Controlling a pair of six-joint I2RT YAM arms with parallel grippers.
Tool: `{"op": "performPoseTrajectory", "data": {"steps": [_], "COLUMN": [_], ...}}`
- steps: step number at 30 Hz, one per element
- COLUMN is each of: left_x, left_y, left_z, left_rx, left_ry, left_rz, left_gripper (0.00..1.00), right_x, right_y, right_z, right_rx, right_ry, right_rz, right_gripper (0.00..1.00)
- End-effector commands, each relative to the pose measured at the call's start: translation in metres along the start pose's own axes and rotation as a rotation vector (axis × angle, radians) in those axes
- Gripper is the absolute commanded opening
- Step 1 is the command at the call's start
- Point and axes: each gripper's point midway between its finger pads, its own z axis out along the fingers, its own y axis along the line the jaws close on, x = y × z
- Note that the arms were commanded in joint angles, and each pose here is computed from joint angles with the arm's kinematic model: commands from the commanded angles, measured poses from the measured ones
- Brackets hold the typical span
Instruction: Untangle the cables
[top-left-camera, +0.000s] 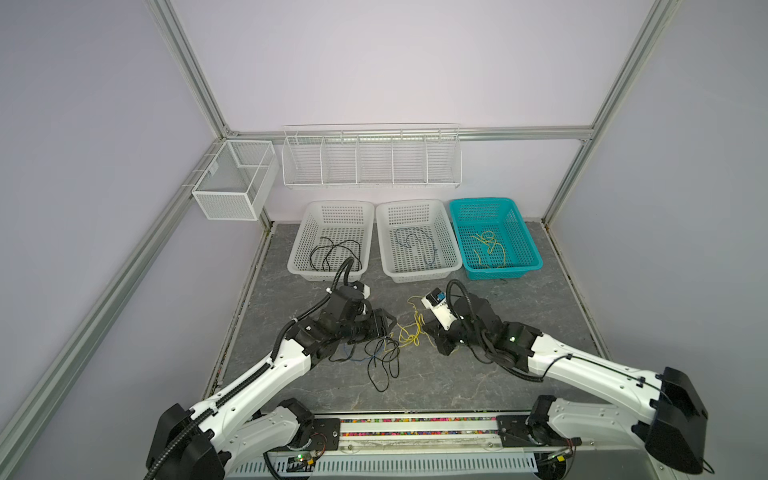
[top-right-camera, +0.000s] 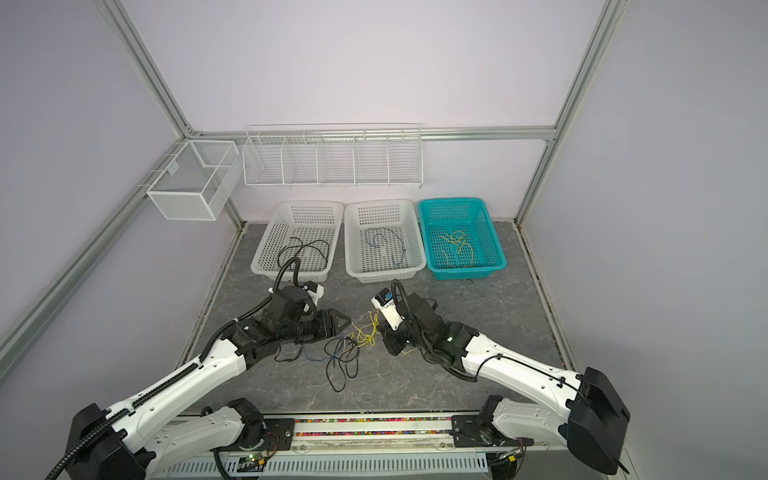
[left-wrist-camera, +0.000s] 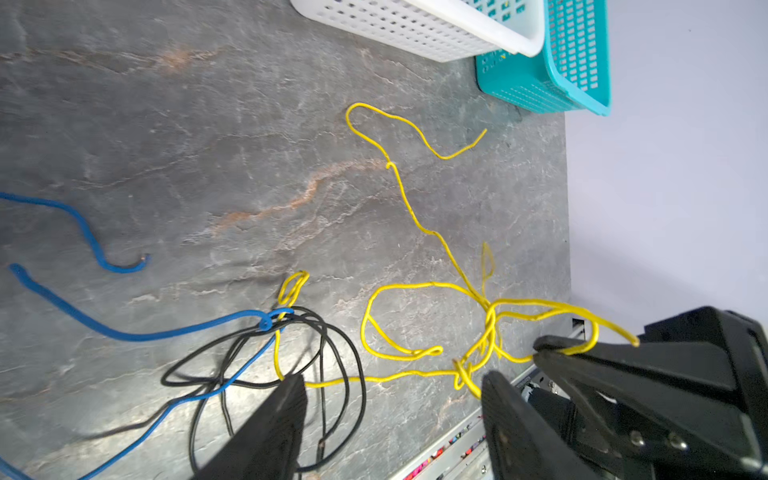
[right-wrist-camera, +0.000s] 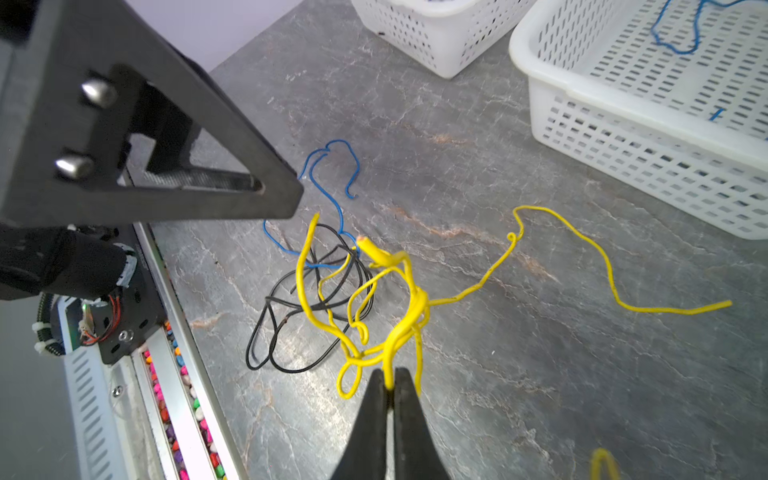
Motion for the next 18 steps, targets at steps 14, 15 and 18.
{"op": "performPoseTrajectory", "data": {"steps": [14, 15, 18], "left_x": [0.039, 0.039, 0.04], "left_y": [-0.063, -0.063, -0.057], "left_z": [0.023, 0.026, 0.036], "left_rx": [0.152, 0.139, 0.085], "left_ry": [0.09, 0.094, 0.111], "left_rz": [0.267, 0.281, 0.313], "left_gripper": [0.68, 0.68, 0.68], "right_x": [-0.026, -0.026, -0.028], "right_y": [-0.019, -0.018, -0.014], "right_z": [-0.018, -0.018, -0.021], "right_rx": [0.032, 0.024, -0.002], "right_ry": [-0.178, -0.179, -0.188], "right_rz": [0.138, 0.138, 0.135], "right_gripper": [0.07, 0.07, 0.07]}}
